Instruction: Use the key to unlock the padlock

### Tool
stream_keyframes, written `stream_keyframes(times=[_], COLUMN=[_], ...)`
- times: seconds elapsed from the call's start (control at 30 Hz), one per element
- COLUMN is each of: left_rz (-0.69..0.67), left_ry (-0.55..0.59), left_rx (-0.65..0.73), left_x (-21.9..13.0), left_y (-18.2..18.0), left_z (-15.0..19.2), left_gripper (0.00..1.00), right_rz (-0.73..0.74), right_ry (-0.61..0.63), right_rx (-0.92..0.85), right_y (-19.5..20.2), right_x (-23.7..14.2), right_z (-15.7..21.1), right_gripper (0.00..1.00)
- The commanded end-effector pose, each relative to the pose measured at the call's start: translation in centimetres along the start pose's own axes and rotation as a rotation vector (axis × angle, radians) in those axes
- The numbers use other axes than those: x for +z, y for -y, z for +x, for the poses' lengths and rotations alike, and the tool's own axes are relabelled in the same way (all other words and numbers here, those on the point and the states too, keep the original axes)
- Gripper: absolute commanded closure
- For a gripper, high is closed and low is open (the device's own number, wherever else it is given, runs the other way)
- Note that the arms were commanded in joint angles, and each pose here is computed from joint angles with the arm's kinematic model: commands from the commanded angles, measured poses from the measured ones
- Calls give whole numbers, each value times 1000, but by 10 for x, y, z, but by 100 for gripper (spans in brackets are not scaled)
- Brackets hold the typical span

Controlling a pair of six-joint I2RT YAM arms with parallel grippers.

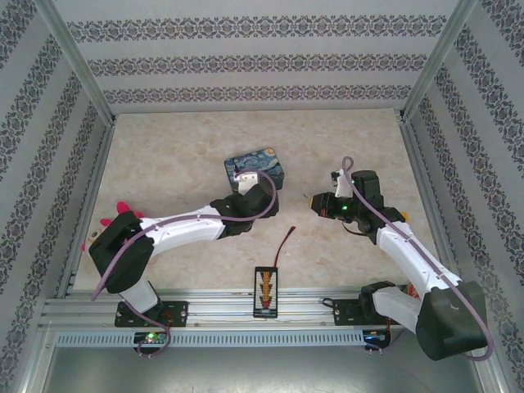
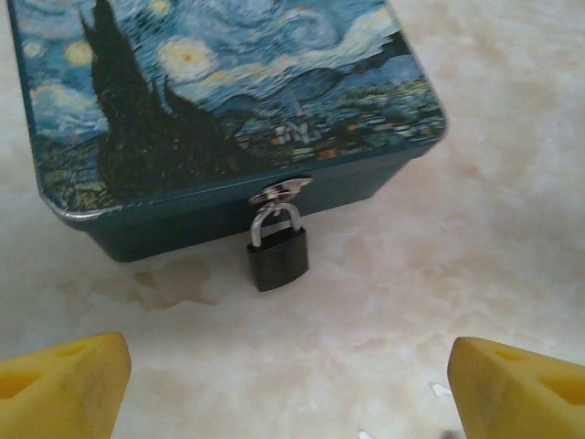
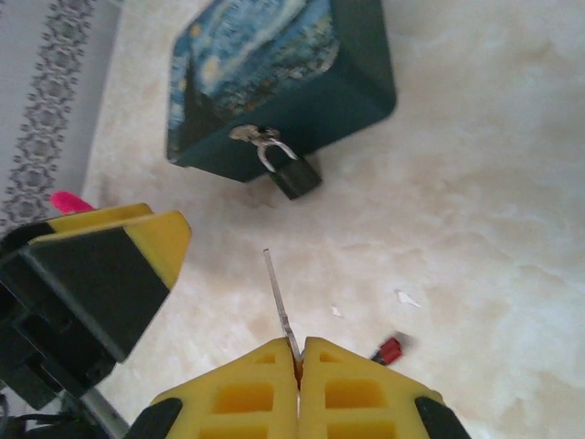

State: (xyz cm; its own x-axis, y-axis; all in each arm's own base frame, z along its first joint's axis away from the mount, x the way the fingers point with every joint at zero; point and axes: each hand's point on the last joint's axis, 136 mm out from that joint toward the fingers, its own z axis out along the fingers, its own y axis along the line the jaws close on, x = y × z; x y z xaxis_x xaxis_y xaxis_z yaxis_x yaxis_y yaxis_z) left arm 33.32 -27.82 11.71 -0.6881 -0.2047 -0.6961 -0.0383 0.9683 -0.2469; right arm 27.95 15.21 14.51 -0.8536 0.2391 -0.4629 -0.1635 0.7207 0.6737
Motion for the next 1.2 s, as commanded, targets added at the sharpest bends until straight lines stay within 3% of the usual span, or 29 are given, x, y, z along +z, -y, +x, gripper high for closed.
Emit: stream_keyframes(times=[0.0,0.13,0.3,0.73,1.17], left_rz=[-107,-166,-213,-256,-248], left_ry=[-29,-128,-158,-77,-11], left_rx=[-49,-52,-45,-4,-17], left_x=[10,34,56,99,114], left_y=[-13,-19,-21,-20,-20], left_z=[2,15,17,5,-4], left_gripper=[11,15,18,22,32], right_rz=[75,95,123,102,61], right_ry=[-13,9,48,123,137], right_rx=[-13,-26,-26,-55,-44], right_y=[20,22,27,21,16], right_x=[2,1,-4,-11,-7], right_z=[3,-3,-11,-25,-30], right_gripper=[100,100,100,100,100])
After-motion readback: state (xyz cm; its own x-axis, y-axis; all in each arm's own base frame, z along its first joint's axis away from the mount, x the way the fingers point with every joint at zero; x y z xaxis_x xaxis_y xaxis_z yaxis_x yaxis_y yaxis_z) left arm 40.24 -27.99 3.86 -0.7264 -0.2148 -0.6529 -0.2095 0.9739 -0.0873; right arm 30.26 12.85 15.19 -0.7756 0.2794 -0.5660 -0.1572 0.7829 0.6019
